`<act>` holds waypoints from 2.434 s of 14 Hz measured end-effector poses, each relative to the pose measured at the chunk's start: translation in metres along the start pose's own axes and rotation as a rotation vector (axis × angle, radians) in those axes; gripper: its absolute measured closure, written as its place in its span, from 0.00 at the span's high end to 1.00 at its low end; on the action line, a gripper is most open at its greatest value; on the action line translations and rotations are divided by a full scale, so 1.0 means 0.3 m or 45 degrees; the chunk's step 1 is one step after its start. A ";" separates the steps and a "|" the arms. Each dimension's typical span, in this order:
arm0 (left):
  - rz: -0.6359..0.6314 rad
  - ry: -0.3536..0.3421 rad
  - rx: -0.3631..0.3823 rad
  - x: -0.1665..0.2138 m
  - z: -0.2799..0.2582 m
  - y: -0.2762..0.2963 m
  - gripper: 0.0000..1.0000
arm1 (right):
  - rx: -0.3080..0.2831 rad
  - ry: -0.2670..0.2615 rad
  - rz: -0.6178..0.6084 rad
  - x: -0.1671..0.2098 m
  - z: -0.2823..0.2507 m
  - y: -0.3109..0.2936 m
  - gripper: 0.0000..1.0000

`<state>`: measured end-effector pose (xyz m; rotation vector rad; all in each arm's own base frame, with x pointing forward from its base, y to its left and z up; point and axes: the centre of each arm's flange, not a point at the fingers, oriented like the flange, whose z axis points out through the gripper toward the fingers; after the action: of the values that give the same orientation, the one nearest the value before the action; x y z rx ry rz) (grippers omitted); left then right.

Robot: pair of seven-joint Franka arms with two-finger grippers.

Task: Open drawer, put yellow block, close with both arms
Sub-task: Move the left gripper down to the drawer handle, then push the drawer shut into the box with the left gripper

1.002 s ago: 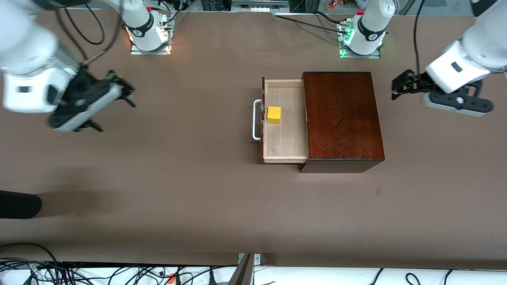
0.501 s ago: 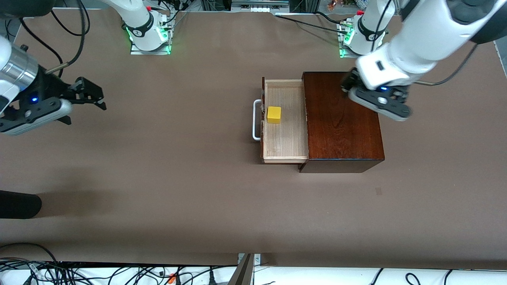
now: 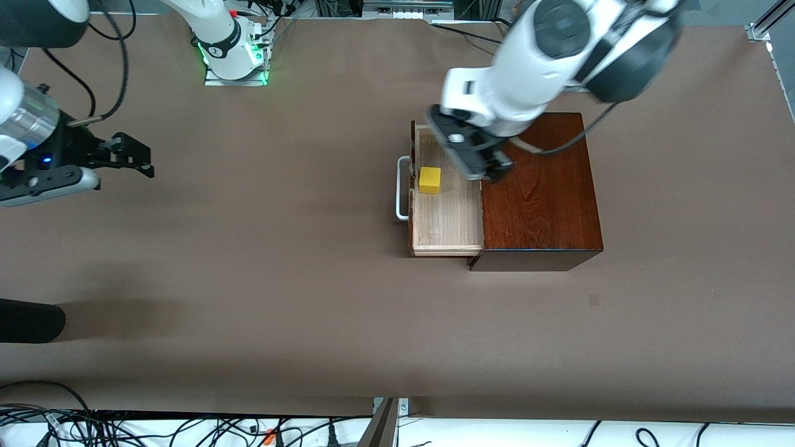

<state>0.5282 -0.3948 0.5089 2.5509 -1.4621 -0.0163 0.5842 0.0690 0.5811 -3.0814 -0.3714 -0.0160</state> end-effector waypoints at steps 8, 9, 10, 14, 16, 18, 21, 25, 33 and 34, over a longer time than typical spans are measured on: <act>0.585 -0.184 0.106 0.275 0.457 0.265 1.00 | 0.002 -0.012 -0.003 -0.056 0.031 -0.018 1.00; 0.647 -0.222 0.134 0.280 0.501 0.273 1.00 | 0.002 -0.016 -0.003 -0.055 0.028 -0.018 1.00; 0.693 -0.250 0.156 0.284 0.530 0.289 1.00 | 0.002 -0.021 -0.002 -0.053 0.019 -0.017 1.00; 0.748 -0.316 0.165 0.282 0.607 0.337 1.00 | 0.003 -0.035 0.007 -0.054 -0.046 -0.002 1.00; 0.750 -0.361 0.191 0.272 0.656 0.300 1.00 | 0.003 -0.041 0.008 -0.046 -0.038 0.000 1.00; 0.751 -0.385 0.196 0.267 0.689 0.282 1.00 | -0.013 -0.046 0.011 -0.039 -0.031 0.011 1.00; 0.744 -0.401 0.195 0.260 0.705 0.267 1.00 | -0.020 -0.049 0.030 -0.036 -0.027 0.042 1.00; 0.715 -0.411 0.206 0.251 0.705 0.231 1.00 | -0.020 -0.050 0.033 -0.030 -0.019 0.047 1.00; 0.672 -0.461 0.207 0.231 0.697 0.195 1.00 | -0.025 -0.022 0.025 -0.015 -0.026 0.038 1.00; 0.668 -0.476 0.206 0.226 0.696 0.189 1.00 | -0.025 -0.021 0.025 -0.015 -0.026 0.038 1.00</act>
<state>0.4917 -0.5156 0.3205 2.2775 -2.3205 -0.3232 0.5825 0.0565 0.5885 -3.1058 -0.3434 0.0070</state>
